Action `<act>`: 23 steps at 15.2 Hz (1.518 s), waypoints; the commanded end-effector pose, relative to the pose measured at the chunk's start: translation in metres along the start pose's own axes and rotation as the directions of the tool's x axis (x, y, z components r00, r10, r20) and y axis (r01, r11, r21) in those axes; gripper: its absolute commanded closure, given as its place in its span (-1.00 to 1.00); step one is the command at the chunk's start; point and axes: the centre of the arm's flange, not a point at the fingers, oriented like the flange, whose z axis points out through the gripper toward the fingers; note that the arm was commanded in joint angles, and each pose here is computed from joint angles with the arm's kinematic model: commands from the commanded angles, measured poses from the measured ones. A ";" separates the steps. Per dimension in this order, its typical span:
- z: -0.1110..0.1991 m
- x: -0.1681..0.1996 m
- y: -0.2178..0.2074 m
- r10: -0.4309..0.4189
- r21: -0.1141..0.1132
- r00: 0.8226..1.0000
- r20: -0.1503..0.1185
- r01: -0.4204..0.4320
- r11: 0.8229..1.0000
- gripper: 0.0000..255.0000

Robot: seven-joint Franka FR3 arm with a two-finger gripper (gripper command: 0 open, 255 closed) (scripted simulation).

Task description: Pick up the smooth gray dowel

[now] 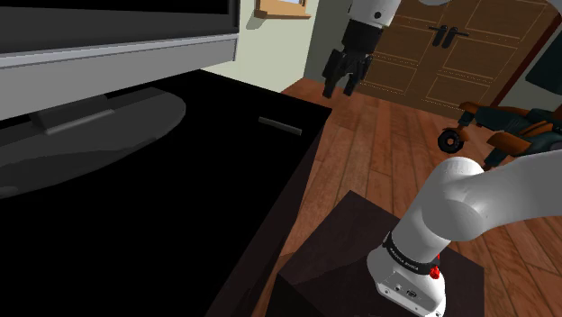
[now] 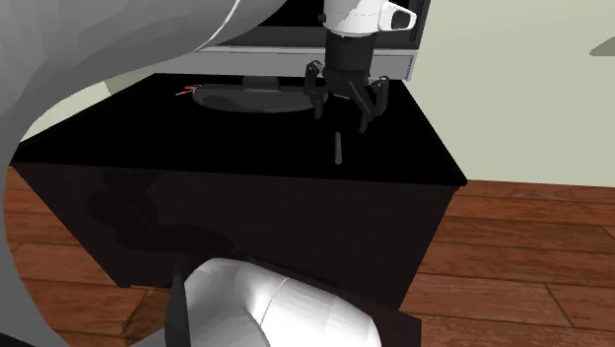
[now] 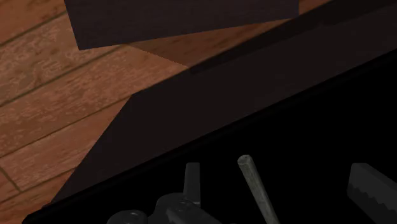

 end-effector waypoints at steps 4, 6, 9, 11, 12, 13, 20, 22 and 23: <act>0.026 0.028 -0.007 -0.104 -0.009 0.995 -0.007 0.104 0.995 -1.00; 0.044 0.046 -0.013 -0.173 -0.015 0.985 -0.011 0.173 0.985 -1.00; 0.070 0.073 -0.025 -0.275 -0.025 0.961 -0.016 0.275 0.961 -1.00; 0.087 0.090 -0.034 -0.342 -0.032 0.940 -0.019 0.341 0.939 -1.00; 0.096 0.098 -0.039 -0.374 -0.036 0.927 -0.020 0.374 0.927 -1.00; 0.104 0.106 -0.044 -0.407 -0.040 0.913 -0.021 0.406 0.913 -1.00; 0.141 0.109 -0.045 -0.427 -0.042 0.904 -0.021 0.425 0.904 -1.00; 0.150 0.109 -0.045 -0.427 -0.042 0.904 -0.021 0.425 0.904 -1.00; 0.150 0.109 -0.045 -0.427 -0.042 0.904 -0.021 0.425 0.904 -1.00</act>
